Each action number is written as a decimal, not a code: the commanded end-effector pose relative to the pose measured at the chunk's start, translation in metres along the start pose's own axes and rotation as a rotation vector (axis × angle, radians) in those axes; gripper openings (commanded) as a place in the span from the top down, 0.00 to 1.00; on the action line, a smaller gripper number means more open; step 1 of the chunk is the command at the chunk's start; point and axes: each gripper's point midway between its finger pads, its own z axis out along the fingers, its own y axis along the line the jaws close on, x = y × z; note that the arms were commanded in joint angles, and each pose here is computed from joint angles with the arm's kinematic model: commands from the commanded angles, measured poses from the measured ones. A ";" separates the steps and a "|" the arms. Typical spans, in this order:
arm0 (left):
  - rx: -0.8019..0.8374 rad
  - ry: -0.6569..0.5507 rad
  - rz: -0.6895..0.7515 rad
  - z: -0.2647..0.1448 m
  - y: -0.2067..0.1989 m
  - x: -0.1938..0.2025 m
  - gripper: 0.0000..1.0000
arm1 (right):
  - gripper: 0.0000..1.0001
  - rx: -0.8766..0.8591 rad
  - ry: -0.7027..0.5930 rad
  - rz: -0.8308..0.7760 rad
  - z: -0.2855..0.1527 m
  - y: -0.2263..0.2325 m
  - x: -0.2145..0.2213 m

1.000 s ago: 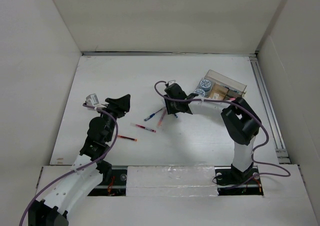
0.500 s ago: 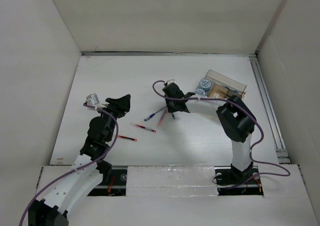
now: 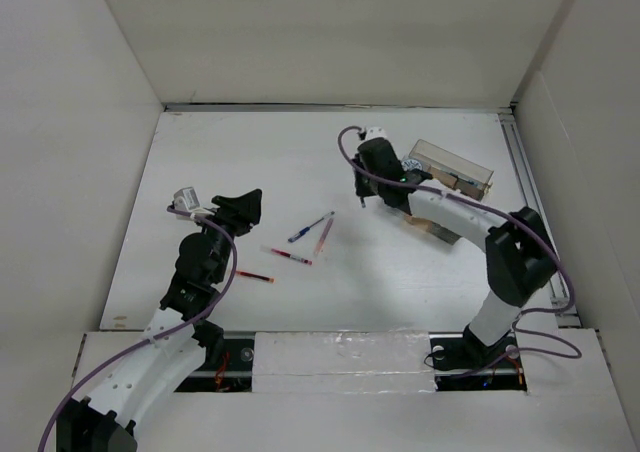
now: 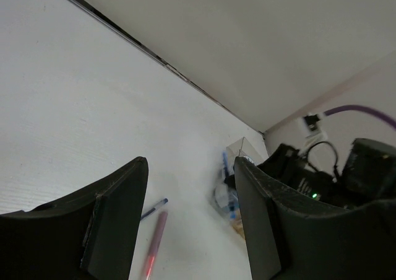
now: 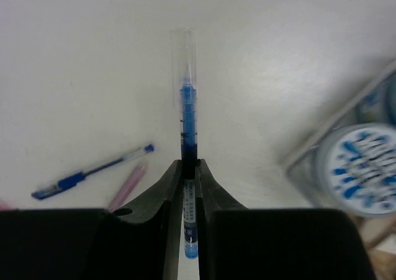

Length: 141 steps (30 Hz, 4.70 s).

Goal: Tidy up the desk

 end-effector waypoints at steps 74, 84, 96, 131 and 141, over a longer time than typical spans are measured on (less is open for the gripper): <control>0.066 -0.046 0.007 0.000 -0.017 -0.013 0.46 | 1.00 -0.036 -0.240 0.126 -0.017 0.044 -0.028; 0.094 0.155 0.106 0.032 -0.022 0.033 0.54 | 1.00 -0.064 -0.375 0.361 -0.109 0.034 -0.043; 0.168 0.325 0.235 0.052 -0.034 0.081 0.56 | 1.00 -0.154 -0.318 0.350 -0.121 0.025 0.000; -0.234 0.891 0.831 0.026 0.048 0.264 0.78 | 0.70 -0.344 -0.667 0.659 -0.226 -0.036 -0.047; -0.081 0.825 0.838 0.031 -0.013 0.256 1.00 | 0.70 -0.324 -0.698 0.685 -0.236 -0.045 -0.050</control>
